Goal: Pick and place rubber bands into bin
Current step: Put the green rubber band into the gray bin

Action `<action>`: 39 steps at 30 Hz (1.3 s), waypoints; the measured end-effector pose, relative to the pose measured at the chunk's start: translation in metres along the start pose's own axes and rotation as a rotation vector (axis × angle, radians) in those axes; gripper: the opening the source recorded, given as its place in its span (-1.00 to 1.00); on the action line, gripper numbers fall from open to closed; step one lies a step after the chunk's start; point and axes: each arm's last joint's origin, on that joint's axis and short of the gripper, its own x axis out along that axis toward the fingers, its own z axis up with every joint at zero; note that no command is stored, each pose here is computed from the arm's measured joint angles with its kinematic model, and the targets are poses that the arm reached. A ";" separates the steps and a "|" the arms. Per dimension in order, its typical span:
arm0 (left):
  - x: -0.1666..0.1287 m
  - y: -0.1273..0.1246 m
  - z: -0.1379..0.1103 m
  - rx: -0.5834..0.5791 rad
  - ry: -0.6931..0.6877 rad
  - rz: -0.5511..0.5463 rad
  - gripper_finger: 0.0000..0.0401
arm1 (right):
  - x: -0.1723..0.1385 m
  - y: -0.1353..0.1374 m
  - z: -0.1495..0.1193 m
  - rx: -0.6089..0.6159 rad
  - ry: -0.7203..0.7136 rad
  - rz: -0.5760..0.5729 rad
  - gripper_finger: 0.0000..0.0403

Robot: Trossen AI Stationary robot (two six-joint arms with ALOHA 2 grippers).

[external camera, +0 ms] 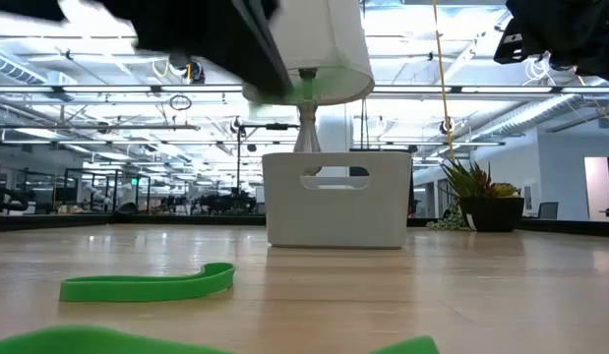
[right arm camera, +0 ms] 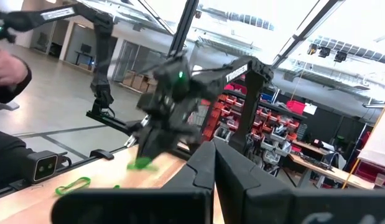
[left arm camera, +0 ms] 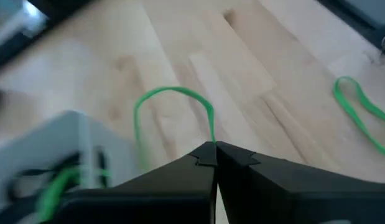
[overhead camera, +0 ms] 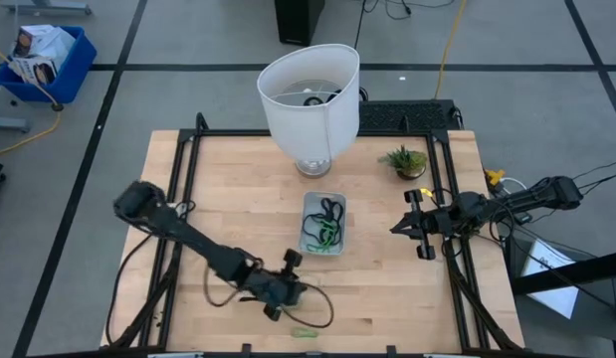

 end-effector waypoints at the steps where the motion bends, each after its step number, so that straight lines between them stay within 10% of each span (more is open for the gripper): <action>1: -0.009 0.001 0.004 0.010 -0.011 0.022 -0.99 | 0.000 0.000 0.000 0.000 0.000 0.000 -1.00; 7: -0.073 0.014 0.016 0.016 -0.124 0.160 -0.99 | 0.000 0.000 0.001 -0.001 -0.006 -0.002 -1.00; 17: -0.128 0.034 -0.055 -0.177 -0.443 0.314 -1.00 | 0.000 0.000 0.001 0.005 -0.007 -0.002 -1.00; 27: -0.126 0.052 -0.125 -0.381 -0.569 0.433 -1.00 | 0.000 0.000 0.001 -0.005 -0.006 -0.002 -1.00; 39: -0.108 0.097 -0.127 -0.579 -0.572 0.402 -1.00 | 0.000 -0.001 0.002 -0.069 -0.020 -0.011 -1.00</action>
